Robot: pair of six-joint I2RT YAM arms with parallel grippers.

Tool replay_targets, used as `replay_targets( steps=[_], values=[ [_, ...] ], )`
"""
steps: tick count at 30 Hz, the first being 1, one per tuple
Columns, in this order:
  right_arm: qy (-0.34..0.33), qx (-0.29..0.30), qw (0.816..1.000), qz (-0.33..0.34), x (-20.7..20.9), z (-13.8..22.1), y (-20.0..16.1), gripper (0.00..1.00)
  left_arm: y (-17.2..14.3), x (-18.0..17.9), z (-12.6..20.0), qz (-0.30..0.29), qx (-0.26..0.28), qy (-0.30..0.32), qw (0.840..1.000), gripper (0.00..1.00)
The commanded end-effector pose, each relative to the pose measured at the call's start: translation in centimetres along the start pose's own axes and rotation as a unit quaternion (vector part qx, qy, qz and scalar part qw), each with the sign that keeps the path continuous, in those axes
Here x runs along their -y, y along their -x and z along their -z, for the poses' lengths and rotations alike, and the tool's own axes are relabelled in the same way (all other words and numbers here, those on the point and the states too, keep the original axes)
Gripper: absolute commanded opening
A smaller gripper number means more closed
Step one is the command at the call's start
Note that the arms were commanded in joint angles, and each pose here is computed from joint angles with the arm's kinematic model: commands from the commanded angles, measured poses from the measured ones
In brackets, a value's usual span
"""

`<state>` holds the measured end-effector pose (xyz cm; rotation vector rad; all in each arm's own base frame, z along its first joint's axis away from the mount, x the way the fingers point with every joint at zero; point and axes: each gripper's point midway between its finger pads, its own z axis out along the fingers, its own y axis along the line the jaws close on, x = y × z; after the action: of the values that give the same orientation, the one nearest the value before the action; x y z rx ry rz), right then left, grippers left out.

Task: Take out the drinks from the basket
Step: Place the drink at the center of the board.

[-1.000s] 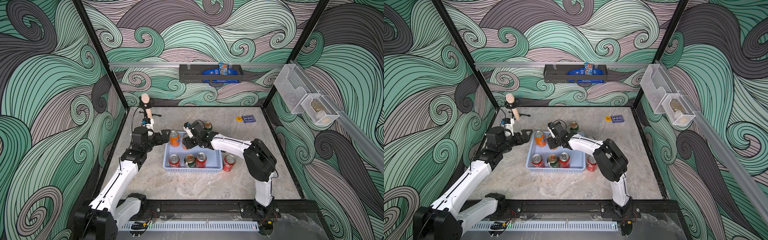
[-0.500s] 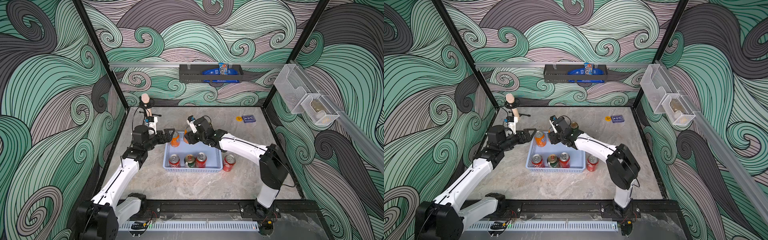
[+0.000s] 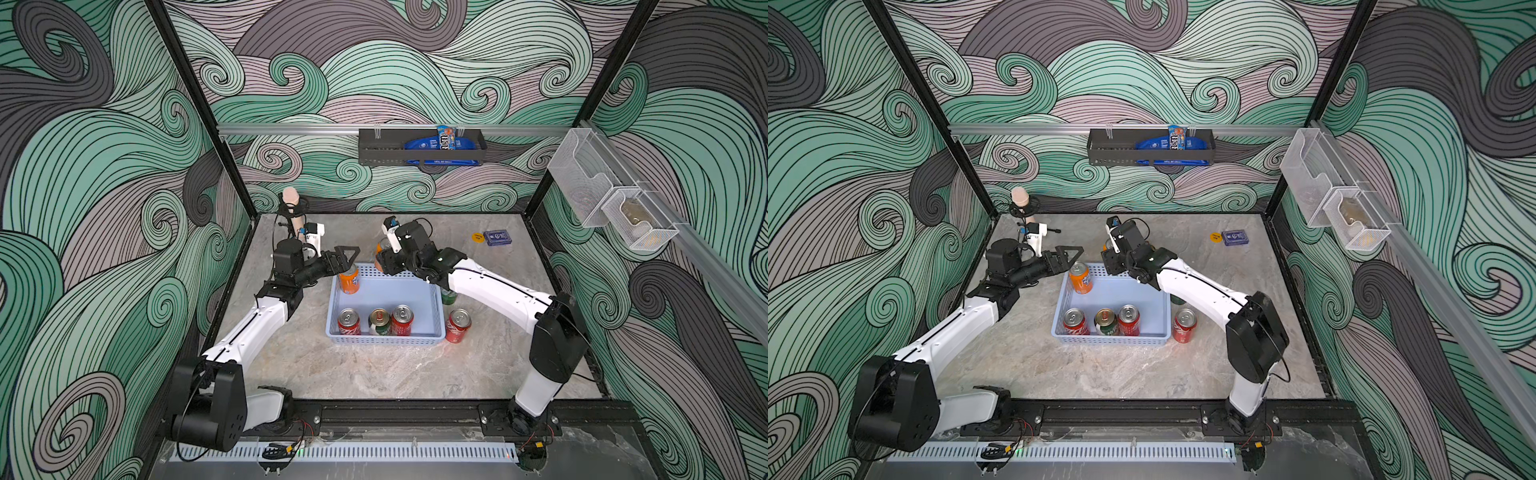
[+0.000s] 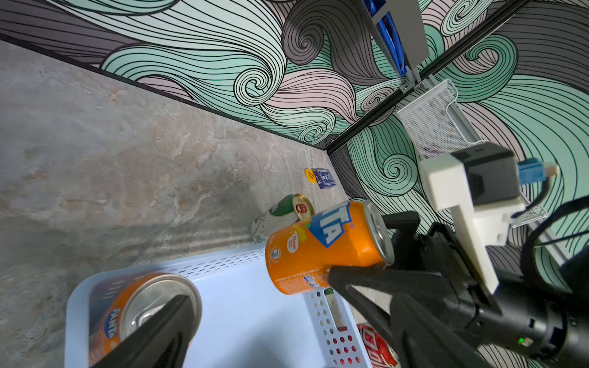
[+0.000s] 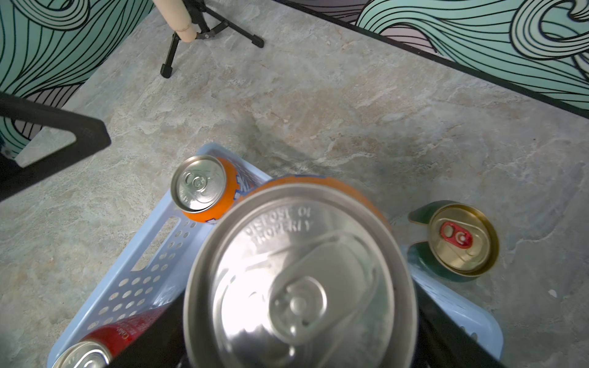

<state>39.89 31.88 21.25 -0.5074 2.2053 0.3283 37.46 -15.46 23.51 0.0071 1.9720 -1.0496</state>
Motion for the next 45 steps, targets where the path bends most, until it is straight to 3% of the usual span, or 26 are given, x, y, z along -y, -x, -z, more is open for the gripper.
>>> replay_targets(
  steps=[1,19,45],
  values=[
    [-0.015,0.057,0.998,-0.014,1.2,0.9,4.2,0.65,1.6,1.6,0.2,-0.015,0.014,-0.028,0.999,0.98],
    [-0.037,0.025,0.999,-0.024,3.0,-5.1,4.1,0.65,2.2,1.7,1.2,-0.030,0.038,-0.016,0.999,0.99],
    [-0.054,-0.033,0.997,-0.051,4.3,-10.6,-0.5,0.65,3.2,0.8,2.1,-0.014,0.054,-0.016,0.998,0.99]
  ],
)
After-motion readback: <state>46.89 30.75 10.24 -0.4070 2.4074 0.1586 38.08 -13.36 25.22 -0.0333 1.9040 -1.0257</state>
